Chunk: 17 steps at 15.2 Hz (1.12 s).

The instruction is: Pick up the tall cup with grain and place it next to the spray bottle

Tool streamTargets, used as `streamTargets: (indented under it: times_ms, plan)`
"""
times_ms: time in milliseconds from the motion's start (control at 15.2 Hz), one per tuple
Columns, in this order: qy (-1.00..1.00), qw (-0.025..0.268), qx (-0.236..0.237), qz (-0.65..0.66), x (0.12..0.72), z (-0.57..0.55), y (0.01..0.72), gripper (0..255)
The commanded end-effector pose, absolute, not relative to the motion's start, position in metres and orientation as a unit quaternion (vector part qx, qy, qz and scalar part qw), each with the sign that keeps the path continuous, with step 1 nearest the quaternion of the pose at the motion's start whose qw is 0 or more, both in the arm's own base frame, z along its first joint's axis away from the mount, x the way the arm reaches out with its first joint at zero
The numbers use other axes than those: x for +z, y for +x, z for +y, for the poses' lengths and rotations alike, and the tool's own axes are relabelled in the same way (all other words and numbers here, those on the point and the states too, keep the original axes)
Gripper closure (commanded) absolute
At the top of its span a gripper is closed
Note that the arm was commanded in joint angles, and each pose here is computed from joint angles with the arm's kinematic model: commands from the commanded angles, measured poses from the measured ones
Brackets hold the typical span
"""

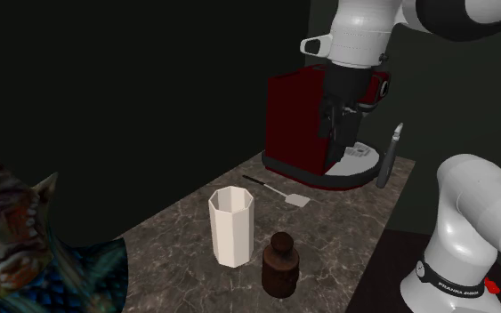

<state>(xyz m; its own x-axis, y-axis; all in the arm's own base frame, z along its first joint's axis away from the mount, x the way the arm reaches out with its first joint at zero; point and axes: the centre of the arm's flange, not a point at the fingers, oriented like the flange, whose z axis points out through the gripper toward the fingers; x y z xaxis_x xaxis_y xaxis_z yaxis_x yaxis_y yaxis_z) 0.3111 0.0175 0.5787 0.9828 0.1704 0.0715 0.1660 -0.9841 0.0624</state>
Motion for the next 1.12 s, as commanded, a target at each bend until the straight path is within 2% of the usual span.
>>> streamTargets:
  times_ms: [0,1056]
  plan:
    - [0.995,0.028,0.038,0.084,0.579,0.017,0.311,0]
    - [0.994,-0.002,0.041,0.099,0.459,-0.032,0.481,0]
